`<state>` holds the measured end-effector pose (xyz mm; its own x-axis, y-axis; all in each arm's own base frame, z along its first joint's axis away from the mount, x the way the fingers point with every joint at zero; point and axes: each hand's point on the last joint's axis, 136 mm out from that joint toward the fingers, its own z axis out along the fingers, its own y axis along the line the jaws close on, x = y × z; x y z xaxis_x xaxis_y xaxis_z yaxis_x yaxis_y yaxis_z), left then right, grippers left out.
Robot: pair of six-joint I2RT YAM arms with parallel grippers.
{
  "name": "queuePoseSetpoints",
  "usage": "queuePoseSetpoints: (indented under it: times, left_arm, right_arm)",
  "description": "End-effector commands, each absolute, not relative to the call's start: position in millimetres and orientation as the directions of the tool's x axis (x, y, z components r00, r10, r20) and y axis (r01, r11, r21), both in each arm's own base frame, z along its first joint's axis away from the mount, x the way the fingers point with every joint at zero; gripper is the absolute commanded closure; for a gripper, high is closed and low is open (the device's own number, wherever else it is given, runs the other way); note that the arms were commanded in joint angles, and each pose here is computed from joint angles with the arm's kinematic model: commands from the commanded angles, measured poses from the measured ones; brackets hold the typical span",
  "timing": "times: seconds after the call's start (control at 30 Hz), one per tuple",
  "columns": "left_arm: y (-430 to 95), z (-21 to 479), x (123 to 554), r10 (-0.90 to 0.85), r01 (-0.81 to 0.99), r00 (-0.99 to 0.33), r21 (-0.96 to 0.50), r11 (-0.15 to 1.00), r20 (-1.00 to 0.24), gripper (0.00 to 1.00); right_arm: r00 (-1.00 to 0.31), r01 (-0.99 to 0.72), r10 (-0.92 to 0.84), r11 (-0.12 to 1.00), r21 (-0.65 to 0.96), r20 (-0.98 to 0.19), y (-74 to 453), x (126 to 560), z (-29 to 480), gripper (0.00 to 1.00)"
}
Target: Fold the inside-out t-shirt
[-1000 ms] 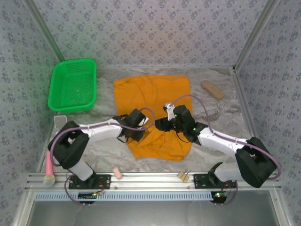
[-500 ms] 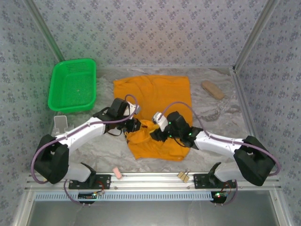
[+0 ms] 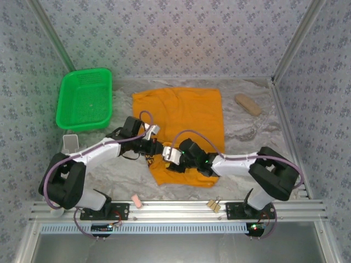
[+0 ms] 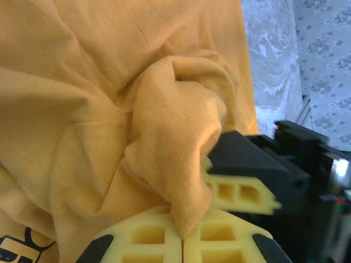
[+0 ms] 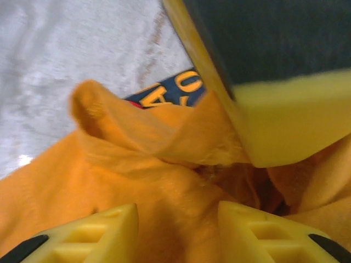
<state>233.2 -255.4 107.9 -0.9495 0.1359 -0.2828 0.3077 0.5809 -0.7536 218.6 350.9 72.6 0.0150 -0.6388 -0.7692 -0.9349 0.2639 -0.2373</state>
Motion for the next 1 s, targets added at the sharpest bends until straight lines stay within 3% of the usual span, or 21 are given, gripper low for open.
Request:
queuePoseSetpoints:
  times: [0.0,0.17,0.27,0.33,0.43,0.57,0.63,0.67,0.77,0.97]
  left_arm:
    - [-257,111,222,0.161,0.286,-0.958,-0.791,0.54,-0.236,0.94]
    - [-237,103,233,0.08,0.23,-0.971,-0.783,0.578,-0.226,0.97]
    - [-218,106,246,-0.016,0.173,-0.974,-0.785,0.595,-0.227,1.0]
    - [-205,108,256,-0.084,0.145,-0.966,-0.784,0.604,-0.243,1.0]
    - [-196,107,263,-0.133,0.112,-0.963,-0.793,0.599,-0.236,1.0]
    - [-184,89,265,-0.167,0.05,-0.964,-0.756,0.653,-0.208,0.93]
    - [-184,83,265,-0.16,0.036,-0.969,-0.751,0.66,-0.186,0.88]
    - [-183,80,265,-0.154,0.027,-0.972,-0.738,0.674,-0.175,0.84]
    - [-167,63,268,-0.157,-0.002,-0.971,-0.649,0.761,-0.181,0.64]
    - [-154,50,265,-0.131,0.0,-0.973,-0.564,0.826,-0.192,0.61]
  right_arm:
    - [0.03,-0.844,-0.617,0.406,-0.351,-0.786,351,258,88,0.66]
    - [0.002,-0.848,-0.631,0.411,-0.336,-0.776,334,260,76,1.0]
    - [0.017,-0.887,-0.622,0.352,-0.299,-0.783,323,245,73,1.0]
    - [0.097,-0.927,-0.623,0.228,-0.298,-0.776,321,222,72,1.0]
    - [0.182,-0.931,-0.639,0.134,-0.341,-0.748,316,205,73,1.0]
    - [0.197,-0.91,-0.685,0.138,-0.39,-0.701,313,212,82,1.0]
    - [0.234,-0.908,-0.672,0.106,-0.404,-0.702,328,207,90,0.67]
    - [0.258,-0.907,-0.659,0.086,-0.412,-0.706,337,203,94,0.62]
    - [0.322,-0.911,-0.614,0.006,-0.412,-0.721,369,191,102,0.6]
    - [0.357,-0.916,-0.658,-0.108,-0.386,-0.662,397,200,81,0.57]
